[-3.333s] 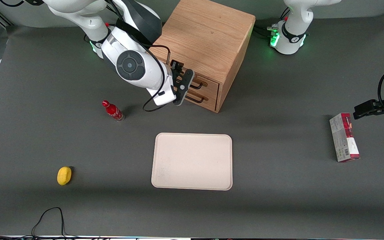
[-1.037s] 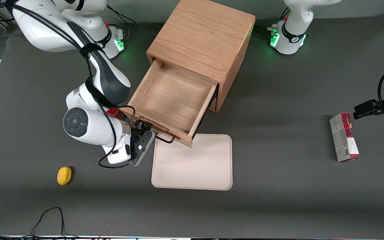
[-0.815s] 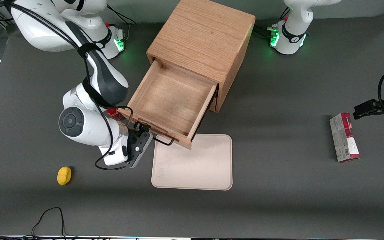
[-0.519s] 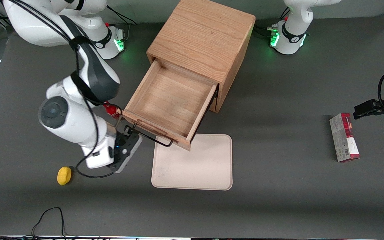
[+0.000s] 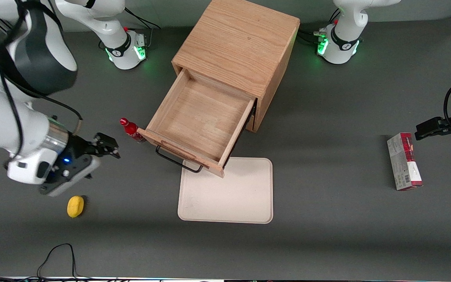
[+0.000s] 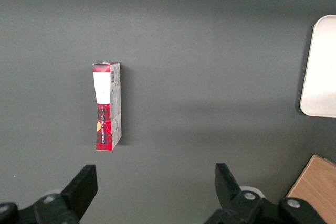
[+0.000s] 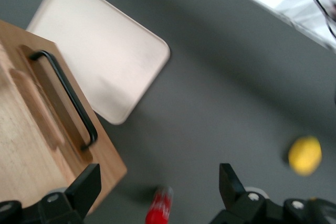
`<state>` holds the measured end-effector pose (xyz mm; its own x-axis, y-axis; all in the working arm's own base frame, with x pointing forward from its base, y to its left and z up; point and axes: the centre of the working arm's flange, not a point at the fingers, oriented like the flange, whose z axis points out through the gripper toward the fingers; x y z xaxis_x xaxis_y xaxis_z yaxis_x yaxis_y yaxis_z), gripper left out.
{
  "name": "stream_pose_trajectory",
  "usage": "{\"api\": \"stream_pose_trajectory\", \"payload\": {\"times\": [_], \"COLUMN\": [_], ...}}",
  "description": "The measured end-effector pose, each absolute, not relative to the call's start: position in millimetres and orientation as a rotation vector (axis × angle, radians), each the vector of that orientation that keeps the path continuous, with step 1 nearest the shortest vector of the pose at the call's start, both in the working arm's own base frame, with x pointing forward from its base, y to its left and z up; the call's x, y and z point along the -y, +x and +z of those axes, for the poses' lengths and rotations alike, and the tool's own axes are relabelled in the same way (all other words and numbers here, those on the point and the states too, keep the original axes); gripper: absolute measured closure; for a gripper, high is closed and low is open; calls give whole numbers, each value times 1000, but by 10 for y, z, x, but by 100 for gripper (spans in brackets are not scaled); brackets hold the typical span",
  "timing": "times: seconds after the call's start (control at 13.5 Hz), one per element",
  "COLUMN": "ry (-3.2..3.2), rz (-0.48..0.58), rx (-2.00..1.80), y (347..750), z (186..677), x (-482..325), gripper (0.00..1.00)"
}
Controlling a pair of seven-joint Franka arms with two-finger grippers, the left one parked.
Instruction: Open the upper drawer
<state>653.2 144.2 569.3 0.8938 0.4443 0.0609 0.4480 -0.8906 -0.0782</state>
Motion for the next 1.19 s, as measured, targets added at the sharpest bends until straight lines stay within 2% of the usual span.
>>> {"api": "stream_pose_trajectory", "payload": {"times": [0.37, 0.67, 0.81, 1.19], "ry": [-3110, -3129, -3132, -3132], "rz": [16, 25, 26, 26], "rx": [220, 97, 66, 55], "y": [5708, 5015, 4866, 4871], "z": [5947, 6043, 6034, 5976], "x": [-678, -541, -533, -532], "gripper": [0, 0, 0, 0]}}
